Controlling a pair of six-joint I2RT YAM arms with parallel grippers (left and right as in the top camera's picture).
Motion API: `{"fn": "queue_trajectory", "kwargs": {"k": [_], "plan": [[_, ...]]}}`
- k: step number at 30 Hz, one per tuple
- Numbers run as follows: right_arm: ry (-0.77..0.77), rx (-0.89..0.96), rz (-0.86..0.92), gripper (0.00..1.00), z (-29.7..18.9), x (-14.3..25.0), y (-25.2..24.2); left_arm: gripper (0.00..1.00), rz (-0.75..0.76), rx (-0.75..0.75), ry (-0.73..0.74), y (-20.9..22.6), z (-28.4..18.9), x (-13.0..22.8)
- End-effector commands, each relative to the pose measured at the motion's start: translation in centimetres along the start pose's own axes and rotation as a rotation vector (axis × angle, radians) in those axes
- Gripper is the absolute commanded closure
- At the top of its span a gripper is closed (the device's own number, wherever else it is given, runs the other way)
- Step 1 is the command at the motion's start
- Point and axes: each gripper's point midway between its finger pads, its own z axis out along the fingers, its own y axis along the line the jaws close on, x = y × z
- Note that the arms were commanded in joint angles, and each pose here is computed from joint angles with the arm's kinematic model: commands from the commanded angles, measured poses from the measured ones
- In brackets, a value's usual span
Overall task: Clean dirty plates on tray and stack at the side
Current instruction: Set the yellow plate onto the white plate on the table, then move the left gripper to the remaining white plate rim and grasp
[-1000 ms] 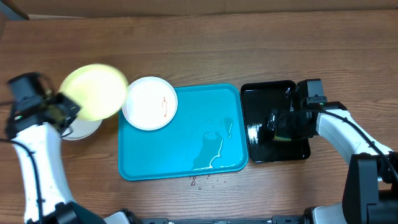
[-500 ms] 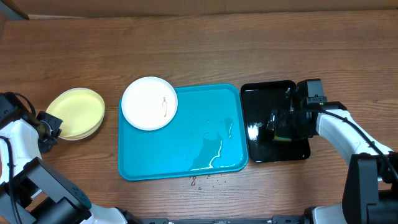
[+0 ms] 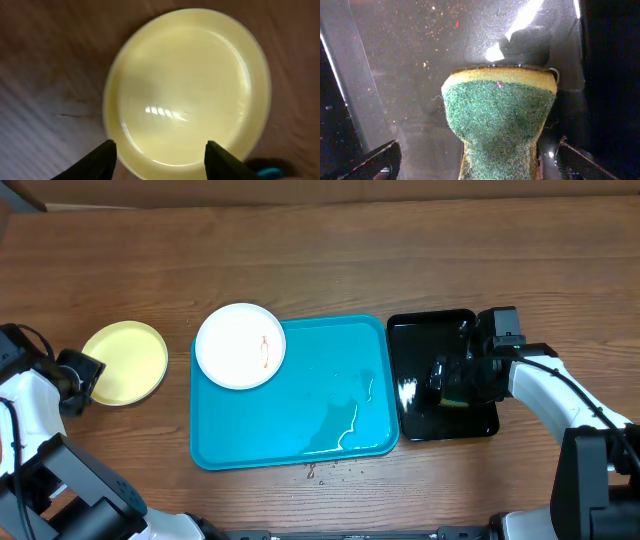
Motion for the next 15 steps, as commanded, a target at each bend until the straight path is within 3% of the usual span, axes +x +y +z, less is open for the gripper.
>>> {"fn": "queue_trajectory", "kwargs": {"k": [1, 8, 15], "plan": [[-0.002, 0.006, -0.002, 0.0, 0.0, 0.0, -0.1, 0.42, 0.078, 0.264, 0.03, -6.3, -3.8, 0.3], [-0.002, 0.005, -0.002, 0.0, 0.0, 0.0, -0.1, 0.45, 0.33, 0.275, 0.178, -11.0, -5.6, 8.4], [-0.002, 0.005, -0.002, 0.0, 0.0, 0.0, -0.1, 0.45, 0.609, 0.023, 0.164, -12.1, -2.2, 14.4]]}}
